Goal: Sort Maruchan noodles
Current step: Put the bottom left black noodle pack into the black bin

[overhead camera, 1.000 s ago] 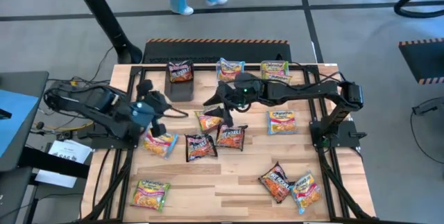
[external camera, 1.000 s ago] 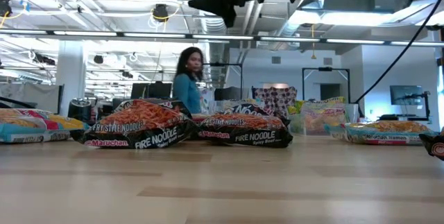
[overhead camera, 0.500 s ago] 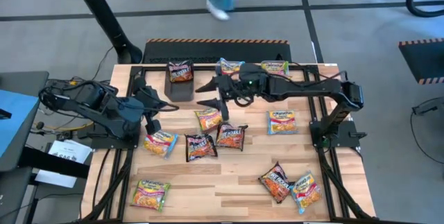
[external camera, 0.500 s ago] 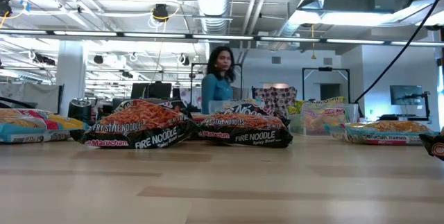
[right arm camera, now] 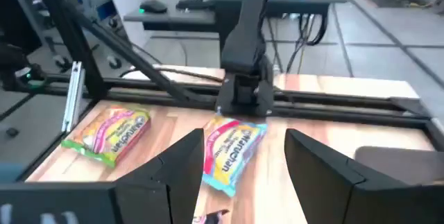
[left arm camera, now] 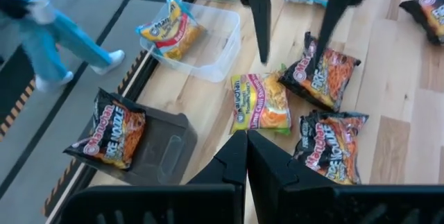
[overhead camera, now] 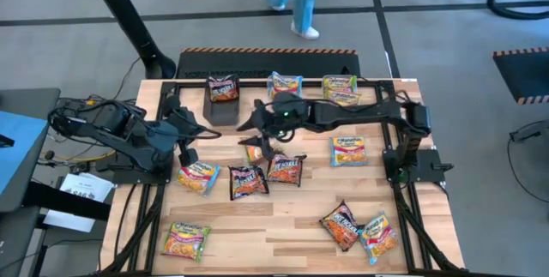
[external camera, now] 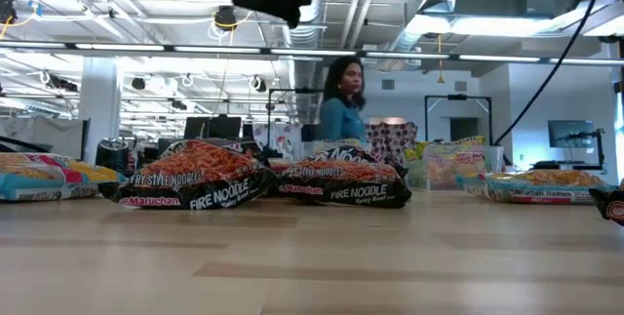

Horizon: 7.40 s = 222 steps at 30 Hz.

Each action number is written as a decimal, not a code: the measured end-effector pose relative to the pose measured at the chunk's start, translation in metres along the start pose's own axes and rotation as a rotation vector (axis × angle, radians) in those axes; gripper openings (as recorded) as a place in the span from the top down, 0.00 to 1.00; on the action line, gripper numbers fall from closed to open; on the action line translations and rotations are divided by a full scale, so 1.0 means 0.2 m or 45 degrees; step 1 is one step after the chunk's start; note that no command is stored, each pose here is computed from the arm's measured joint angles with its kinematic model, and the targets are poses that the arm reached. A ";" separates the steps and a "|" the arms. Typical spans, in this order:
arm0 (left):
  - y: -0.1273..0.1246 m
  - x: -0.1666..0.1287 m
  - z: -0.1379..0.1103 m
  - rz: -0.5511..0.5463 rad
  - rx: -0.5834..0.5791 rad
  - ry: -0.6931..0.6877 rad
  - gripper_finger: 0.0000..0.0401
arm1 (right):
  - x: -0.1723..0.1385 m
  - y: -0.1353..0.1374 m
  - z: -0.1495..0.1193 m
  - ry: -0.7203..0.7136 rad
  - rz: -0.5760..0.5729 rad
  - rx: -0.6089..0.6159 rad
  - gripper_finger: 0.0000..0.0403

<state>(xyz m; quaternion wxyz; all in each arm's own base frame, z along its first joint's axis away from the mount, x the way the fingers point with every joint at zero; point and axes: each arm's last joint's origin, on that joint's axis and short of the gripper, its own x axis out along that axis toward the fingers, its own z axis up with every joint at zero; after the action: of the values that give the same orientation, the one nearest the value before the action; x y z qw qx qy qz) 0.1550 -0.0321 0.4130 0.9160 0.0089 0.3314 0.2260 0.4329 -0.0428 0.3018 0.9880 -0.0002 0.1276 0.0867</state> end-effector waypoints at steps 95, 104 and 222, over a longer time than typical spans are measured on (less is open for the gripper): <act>0.06 0.05 -0.05 -0.008 -0.162 0.264 0.55 | 0.30 0.24 -0.07 0.787 0.028 -0.377 0.99; 0.13 0.11 0.02 -0.194 -0.365 0.268 0.55 | 0.26 0.30 0.16 0.642 0.000 -0.581 0.99; 0.14 0.52 0.02 -0.247 0.175 0.727 0.99 | 0.10 0.41 0.25 1.008 -0.739 -0.801 0.63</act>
<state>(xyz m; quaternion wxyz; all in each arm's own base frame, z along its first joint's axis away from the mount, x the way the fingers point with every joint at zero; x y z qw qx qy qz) 0.2170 0.0368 0.3580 0.8003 -0.0249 0.5893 0.1079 0.4516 0.0421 0.3469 0.8009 -0.3609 0.4501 -0.1606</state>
